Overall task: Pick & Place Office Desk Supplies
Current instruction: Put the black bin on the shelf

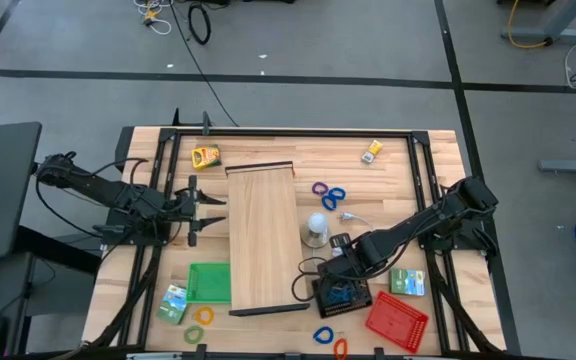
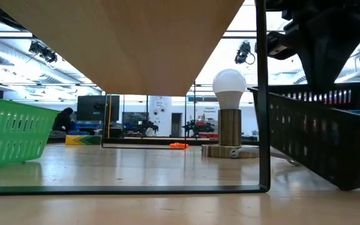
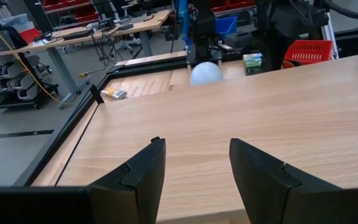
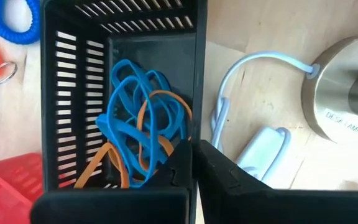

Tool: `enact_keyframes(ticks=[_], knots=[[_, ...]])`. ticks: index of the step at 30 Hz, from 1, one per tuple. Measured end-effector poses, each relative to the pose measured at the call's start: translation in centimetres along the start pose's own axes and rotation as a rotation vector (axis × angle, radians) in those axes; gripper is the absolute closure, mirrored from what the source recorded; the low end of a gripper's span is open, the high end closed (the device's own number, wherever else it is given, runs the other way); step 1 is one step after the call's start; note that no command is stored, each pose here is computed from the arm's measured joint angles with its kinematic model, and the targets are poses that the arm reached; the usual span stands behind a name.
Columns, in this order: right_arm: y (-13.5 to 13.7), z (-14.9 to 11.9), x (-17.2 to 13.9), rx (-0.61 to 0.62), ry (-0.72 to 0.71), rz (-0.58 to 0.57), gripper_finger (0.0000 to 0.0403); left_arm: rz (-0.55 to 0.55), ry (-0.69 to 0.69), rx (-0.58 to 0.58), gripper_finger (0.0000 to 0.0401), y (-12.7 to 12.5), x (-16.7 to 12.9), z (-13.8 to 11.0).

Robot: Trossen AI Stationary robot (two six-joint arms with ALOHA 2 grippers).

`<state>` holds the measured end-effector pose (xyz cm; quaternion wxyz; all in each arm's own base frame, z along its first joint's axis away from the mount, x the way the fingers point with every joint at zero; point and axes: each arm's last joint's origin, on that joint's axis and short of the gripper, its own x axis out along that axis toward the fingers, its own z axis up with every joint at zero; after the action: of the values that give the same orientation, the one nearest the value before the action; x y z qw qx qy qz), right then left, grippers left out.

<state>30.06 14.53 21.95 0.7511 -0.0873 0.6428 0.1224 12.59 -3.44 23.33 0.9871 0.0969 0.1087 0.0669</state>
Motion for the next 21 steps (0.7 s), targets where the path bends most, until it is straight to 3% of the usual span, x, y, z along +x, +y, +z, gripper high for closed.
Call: enact_keyframes(ticks=[21], knots=[[-0.8,-1.2,-3.9,0.071,-0.091,-0.03,0.0397,-0.012,0.0,0.0,0.0216,0.0,0.0,0.0]])
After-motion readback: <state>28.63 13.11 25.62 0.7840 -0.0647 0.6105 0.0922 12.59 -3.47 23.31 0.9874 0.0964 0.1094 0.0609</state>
